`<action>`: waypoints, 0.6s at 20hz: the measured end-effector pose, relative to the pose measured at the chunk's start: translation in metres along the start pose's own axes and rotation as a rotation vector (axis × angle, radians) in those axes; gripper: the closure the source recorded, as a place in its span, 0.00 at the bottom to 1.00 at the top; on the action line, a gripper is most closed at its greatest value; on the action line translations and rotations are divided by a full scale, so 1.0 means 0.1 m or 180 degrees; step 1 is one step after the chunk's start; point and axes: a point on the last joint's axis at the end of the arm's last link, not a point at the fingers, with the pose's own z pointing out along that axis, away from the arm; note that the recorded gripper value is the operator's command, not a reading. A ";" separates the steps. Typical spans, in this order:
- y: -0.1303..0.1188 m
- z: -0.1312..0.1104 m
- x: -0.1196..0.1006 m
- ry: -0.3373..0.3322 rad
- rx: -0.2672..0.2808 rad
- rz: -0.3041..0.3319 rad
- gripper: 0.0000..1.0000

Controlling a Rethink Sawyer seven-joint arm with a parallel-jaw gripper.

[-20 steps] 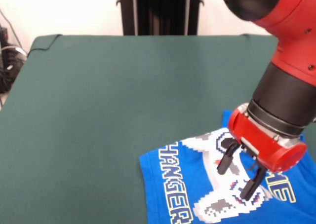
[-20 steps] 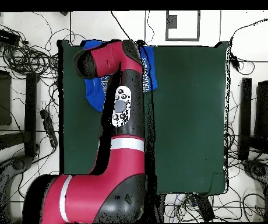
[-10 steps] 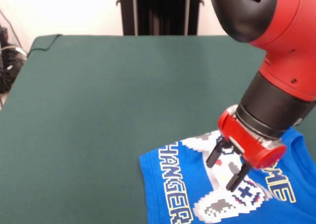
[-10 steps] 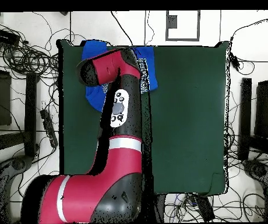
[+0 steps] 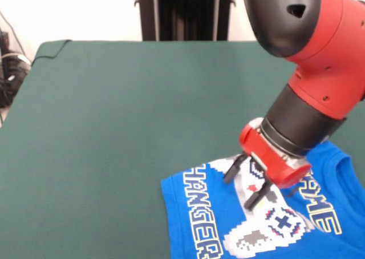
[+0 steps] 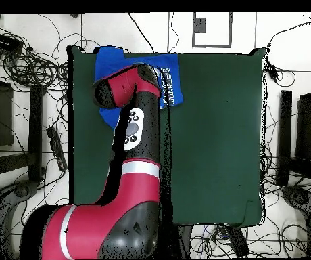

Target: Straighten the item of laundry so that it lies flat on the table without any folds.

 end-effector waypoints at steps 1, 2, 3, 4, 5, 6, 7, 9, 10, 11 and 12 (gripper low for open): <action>-0.03 0.03 0.01 -0.0013 0.0024 -0.0024 0.00; -0.07 0.06 0.04 -0.0030 0.0056 -0.0057 0.00; -0.09 0.08 0.05 -0.0038 0.0069 -0.0071 0.00; -0.10 0.10 0.06 -0.0047 0.0082 -0.0086 0.00; -0.14 0.17 0.10 -0.0080 0.0107 -0.0136 0.00; -0.16 0.21 0.14 -0.0119 0.0104 -0.0183 0.00; -0.15 0.21 0.14 -0.0139 0.0093 -0.0200 0.00; -0.14 0.20 0.15 -0.0204 0.0060 -0.0249 0.00; -0.15 0.21 0.16 -0.0251 0.0044 -0.0291 0.00; -0.15 0.21 0.18 -0.0292 0.0032 -0.0325 0.00; -0.15 0.21 0.19 -0.0310 0.0027 -0.0342 0.00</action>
